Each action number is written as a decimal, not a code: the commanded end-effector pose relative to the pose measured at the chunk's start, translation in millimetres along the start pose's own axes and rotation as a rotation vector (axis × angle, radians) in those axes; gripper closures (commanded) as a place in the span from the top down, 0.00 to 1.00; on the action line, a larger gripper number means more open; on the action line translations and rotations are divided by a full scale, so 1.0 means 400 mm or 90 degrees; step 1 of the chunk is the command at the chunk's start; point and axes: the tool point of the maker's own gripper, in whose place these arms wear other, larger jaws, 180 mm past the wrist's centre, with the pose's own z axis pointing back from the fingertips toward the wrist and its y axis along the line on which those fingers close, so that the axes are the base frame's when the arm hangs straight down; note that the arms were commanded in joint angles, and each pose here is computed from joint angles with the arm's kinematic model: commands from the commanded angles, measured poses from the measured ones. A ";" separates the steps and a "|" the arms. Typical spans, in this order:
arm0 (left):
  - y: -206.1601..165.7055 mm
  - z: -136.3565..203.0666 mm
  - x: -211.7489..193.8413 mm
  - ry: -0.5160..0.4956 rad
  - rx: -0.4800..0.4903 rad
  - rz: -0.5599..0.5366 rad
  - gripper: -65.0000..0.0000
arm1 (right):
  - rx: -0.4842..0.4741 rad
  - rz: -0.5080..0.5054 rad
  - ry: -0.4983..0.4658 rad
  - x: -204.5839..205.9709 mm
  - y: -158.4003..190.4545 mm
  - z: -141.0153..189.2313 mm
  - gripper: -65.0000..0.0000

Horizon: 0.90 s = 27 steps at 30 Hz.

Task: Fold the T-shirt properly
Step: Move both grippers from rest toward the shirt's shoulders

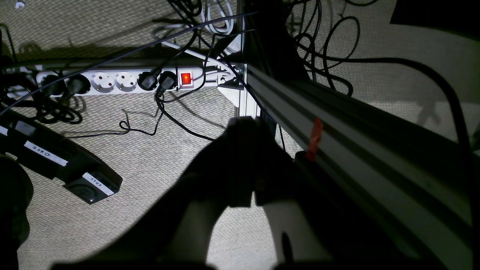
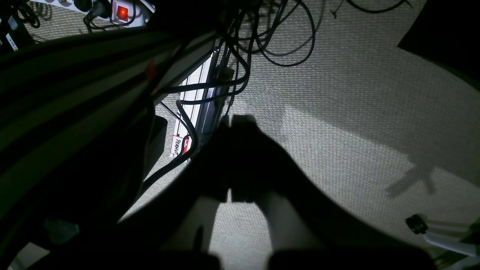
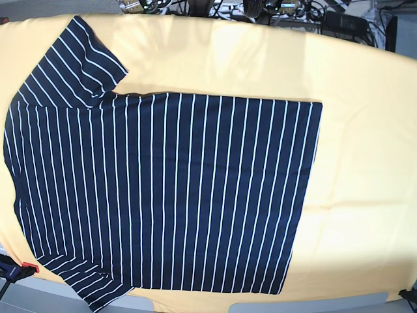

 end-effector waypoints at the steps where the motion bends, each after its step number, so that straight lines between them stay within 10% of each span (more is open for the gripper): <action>1: -0.006 0.001 0.005 -0.006 -0.008 -0.002 0.00 | 0.001 -0.001 -0.001 0.001 -0.002 0.001 0.00; 27: -0.006 0.000 0.005 -0.006 -0.008 -0.001 0.00 | 0.001 -0.001 -0.001 0.001 -0.002 0.001 0.00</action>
